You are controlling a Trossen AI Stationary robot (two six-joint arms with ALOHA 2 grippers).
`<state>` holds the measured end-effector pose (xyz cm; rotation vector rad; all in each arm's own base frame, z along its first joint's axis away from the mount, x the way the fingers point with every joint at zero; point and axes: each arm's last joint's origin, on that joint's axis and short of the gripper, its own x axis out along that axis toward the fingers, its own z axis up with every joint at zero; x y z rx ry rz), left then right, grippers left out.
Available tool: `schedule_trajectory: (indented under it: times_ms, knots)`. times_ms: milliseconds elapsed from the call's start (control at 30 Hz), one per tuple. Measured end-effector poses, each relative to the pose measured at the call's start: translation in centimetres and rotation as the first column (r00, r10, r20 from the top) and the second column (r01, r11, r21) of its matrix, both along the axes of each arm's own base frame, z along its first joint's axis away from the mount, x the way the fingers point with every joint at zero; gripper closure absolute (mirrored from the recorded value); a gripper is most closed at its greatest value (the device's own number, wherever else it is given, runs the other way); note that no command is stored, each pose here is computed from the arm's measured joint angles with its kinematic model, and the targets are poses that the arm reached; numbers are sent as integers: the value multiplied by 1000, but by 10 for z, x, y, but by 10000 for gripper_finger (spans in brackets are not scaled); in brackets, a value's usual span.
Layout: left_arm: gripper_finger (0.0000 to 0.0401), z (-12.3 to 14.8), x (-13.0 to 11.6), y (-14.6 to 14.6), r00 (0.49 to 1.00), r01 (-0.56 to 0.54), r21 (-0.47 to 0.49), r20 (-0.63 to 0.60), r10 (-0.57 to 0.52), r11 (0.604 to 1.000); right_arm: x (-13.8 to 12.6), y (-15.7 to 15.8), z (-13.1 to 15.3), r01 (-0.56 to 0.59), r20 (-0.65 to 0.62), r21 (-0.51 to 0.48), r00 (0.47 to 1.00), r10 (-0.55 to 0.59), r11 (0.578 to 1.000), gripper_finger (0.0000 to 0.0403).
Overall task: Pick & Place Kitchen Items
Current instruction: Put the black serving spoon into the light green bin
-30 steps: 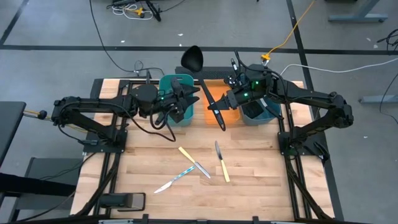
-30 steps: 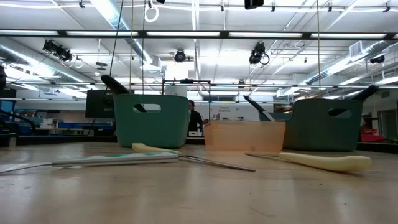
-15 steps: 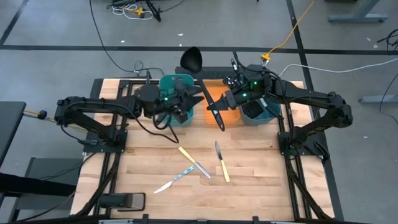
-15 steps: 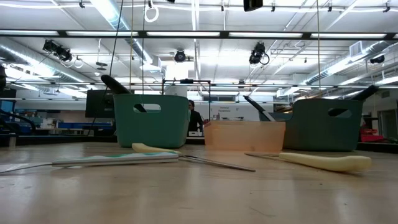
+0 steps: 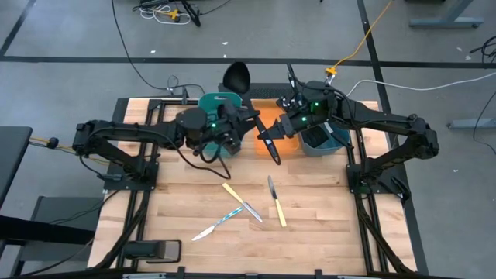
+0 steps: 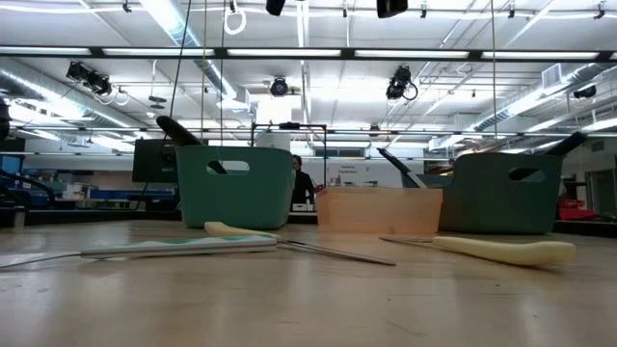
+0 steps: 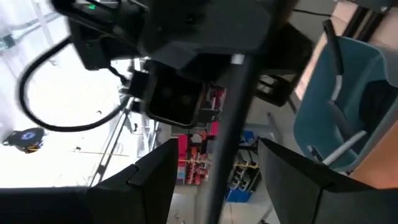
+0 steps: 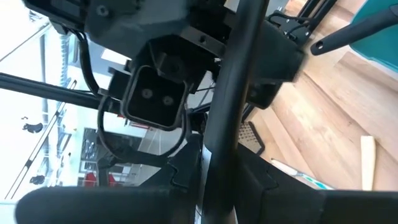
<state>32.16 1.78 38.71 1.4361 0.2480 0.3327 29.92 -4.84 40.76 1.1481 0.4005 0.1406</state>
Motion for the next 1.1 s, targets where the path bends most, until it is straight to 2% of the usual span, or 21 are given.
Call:
schedule_trajectory:
  times_ms: [1100]
  knots:
    - [177, 0, 0, -1, 1000, 13, 6, -5, -13, 1000, 1, 0, -1, -18, -9, 25, 1000, 18, 1000, 332]
